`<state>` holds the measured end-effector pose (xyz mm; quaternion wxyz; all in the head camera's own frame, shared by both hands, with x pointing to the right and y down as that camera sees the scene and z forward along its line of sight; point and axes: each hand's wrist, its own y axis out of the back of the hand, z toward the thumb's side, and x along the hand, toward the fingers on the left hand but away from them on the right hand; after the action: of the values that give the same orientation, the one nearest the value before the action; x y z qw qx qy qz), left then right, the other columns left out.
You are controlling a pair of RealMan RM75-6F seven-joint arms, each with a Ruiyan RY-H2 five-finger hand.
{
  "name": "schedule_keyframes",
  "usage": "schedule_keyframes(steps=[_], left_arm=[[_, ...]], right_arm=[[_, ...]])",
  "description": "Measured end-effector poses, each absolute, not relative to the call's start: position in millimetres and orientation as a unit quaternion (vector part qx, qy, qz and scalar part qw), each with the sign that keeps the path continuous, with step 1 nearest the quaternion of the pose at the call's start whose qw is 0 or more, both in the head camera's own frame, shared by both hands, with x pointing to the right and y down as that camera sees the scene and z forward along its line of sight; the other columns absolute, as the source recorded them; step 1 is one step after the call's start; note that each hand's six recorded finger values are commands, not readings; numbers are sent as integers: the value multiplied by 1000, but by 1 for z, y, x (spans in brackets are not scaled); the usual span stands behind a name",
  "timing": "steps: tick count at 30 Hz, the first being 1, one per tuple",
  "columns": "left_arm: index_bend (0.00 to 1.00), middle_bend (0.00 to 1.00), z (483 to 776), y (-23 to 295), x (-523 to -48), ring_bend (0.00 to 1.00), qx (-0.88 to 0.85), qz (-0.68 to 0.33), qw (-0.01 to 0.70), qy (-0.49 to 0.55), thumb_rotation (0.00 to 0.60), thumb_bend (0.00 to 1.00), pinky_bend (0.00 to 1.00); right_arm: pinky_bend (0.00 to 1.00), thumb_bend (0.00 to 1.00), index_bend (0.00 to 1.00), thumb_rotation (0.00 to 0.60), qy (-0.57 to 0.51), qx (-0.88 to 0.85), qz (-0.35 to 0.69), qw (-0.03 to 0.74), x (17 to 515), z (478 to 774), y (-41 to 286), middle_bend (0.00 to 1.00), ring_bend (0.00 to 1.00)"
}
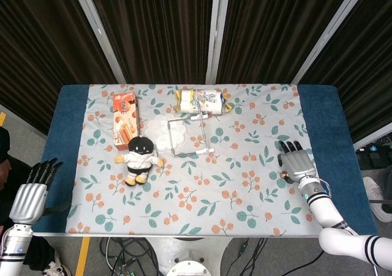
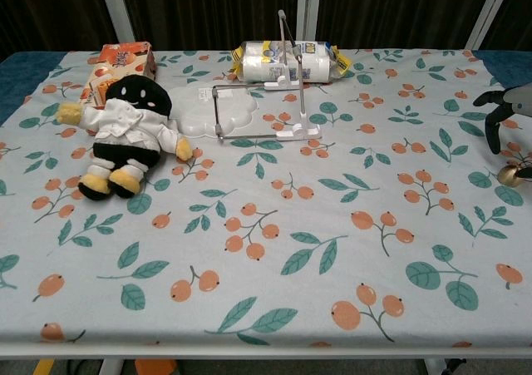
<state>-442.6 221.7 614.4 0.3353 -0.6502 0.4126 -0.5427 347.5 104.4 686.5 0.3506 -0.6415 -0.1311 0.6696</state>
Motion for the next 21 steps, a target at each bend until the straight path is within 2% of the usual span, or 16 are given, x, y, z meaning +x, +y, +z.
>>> schedule_keyframes(steps=[21], left_arm=[[84,44,615,221,-441,0,-653,-542,333,411,600,62,22]], right_arm=[[0,221,500,600,-127,-643,674,341,349,687,105,16,0]])
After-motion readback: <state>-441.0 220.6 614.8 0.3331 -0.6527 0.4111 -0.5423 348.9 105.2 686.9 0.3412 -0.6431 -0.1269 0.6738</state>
